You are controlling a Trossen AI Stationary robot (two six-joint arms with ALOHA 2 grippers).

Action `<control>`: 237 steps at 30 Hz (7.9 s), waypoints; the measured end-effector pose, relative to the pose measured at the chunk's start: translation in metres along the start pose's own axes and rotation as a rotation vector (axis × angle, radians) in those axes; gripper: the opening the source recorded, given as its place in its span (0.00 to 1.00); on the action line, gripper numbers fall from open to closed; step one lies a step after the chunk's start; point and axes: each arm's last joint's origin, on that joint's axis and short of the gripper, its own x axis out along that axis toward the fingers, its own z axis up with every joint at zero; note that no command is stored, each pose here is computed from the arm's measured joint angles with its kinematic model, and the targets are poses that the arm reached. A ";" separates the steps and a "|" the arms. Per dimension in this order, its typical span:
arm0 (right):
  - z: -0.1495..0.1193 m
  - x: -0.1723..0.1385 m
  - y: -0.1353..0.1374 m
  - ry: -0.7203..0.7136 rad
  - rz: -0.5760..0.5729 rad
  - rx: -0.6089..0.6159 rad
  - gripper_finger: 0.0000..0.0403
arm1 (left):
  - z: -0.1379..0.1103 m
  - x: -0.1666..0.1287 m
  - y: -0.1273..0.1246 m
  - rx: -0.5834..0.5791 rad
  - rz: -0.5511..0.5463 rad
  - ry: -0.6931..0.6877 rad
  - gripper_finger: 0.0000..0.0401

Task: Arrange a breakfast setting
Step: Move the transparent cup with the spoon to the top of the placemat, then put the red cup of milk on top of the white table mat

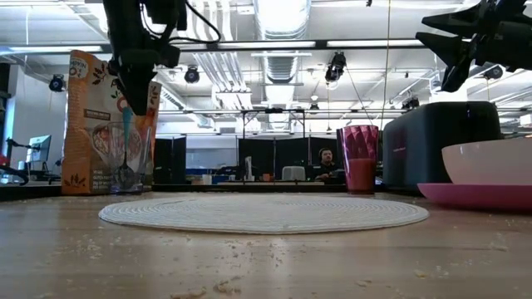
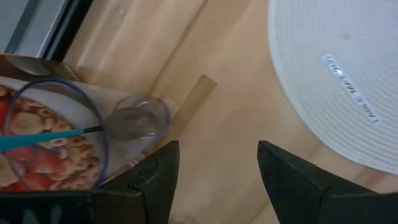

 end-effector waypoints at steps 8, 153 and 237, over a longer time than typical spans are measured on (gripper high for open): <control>0.000 0.000 0.000 0.000 0.000 0.000 0.28 | 0.005 0.008 0.018 -0.015 0.029 0.030 0.50; 0.000 0.000 0.000 0.000 0.000 0.000 0.28 | 0.123 -0.009 0.019 0.527 -0.414 -0.274 0.27; 0.008 0.008 -0.003 -0.157 -0.195 0.000 0.28 | -0.031 0.045 -0.003 0.134 -0.573 -1.128 0.27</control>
